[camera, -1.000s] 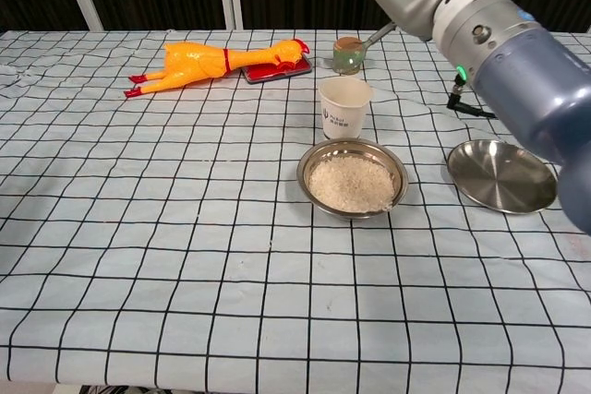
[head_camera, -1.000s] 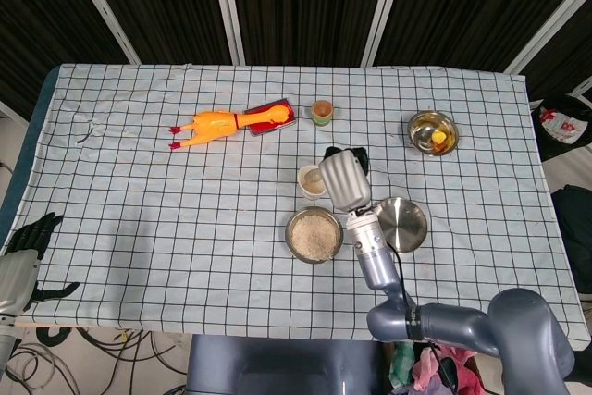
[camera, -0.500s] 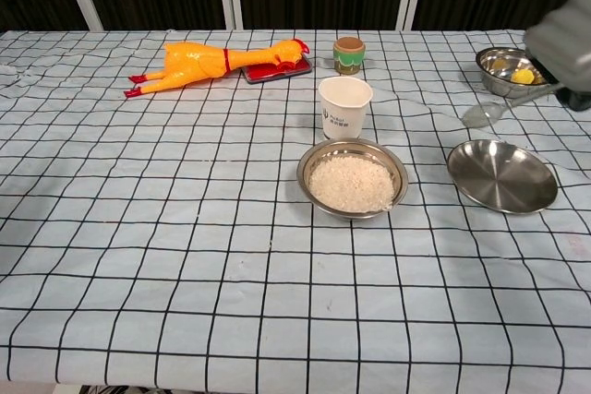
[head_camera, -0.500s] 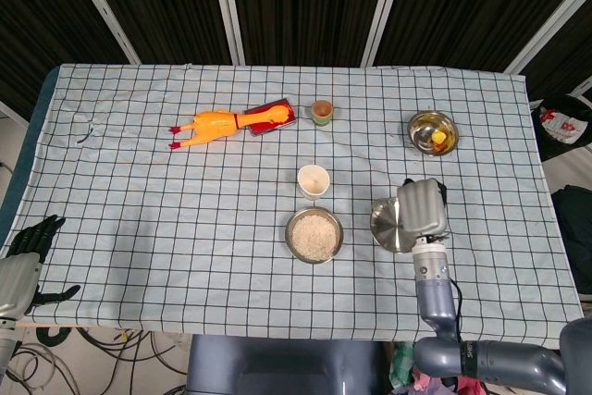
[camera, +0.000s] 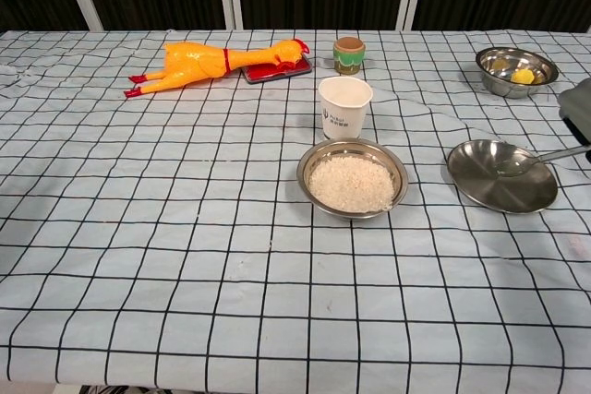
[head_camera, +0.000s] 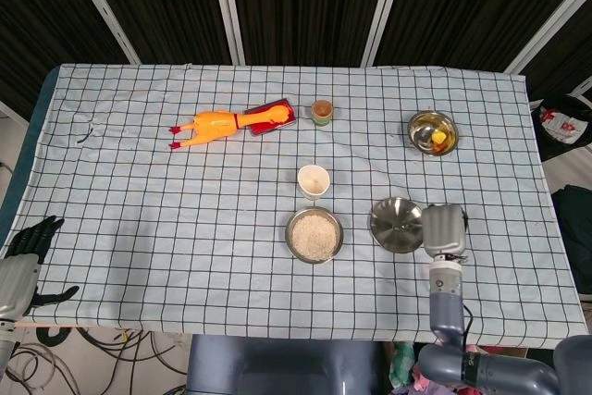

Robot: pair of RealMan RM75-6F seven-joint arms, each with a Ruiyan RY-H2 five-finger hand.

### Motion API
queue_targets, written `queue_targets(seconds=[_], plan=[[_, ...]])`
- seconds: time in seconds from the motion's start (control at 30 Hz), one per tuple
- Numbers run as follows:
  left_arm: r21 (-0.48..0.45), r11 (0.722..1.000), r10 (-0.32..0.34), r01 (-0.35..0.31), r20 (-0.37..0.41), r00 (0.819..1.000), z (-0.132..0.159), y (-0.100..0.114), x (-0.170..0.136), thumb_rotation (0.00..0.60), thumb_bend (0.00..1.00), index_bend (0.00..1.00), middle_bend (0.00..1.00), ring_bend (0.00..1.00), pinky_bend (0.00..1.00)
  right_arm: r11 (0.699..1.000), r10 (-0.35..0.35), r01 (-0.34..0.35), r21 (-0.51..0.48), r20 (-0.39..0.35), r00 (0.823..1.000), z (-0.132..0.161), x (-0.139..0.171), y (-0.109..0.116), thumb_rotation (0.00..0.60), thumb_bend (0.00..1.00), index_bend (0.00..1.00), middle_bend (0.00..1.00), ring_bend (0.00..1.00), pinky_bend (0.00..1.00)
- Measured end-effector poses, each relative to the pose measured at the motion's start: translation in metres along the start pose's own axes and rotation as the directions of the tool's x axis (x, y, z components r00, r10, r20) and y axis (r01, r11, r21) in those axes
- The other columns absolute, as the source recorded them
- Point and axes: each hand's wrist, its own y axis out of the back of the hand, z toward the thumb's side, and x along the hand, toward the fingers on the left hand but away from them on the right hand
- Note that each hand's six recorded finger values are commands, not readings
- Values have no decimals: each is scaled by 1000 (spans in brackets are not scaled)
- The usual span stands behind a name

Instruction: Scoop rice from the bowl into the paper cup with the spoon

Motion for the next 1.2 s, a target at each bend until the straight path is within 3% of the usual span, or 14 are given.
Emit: queue_targets(seconds=[0.17, 0.53, 0.87, 1.03, 1.13, 1.2], plan=[[-3, 1000, 0, 0, -1, 1000, 0, 0, 0, 600, 30, 0, 0, 0, 0, 1000, 25, -25, -19, 3, 1000, 8, 0, -3, 600, 526, 608, 1000, 1000, 1000], [-7, 1000, -1, 1, -1, 1000, -1, 1, 0, 600, 31, 0, 0, 0, 0, 997, 65, -64, -49, 22, 998, 9, 1, -12, 600, 405, 221, 1000, 1000, 1000], [-3, 1000, 2, -2, -2, 1000, -2, 1, -1, 600, 31, 0, 0, 0, 0, 996, 48, -47, -71, 10, 999, 1, 10, -9, 600, 373, 162, 967, 1000, 989], [6, 1000, 6, -6, 0, 1000, -2, 2, -2, 600, 30, 0, 0, 0, 0, 994, -12, 10, -108, -17, 1000, -13, 20, -3, 600, 361, 142, 751, 860, 885], [22, 1000, 10, -10, 4, 1000, -3, 3, -2, 600, 30, 0, 0, 0, 0, 989, -79, 75, -129, -24, 997, -29, 27, 1, 600, 345, 98, 518, 632, 691], [31, 999, 17, -17, 4, 1000, -4, 4, -2, 600, 30, 0, 0, 0, 0, 982, -114, 109, -157, -22, 993, -41, 34, 1, 600, 317, 25, 254, 342, 447]])
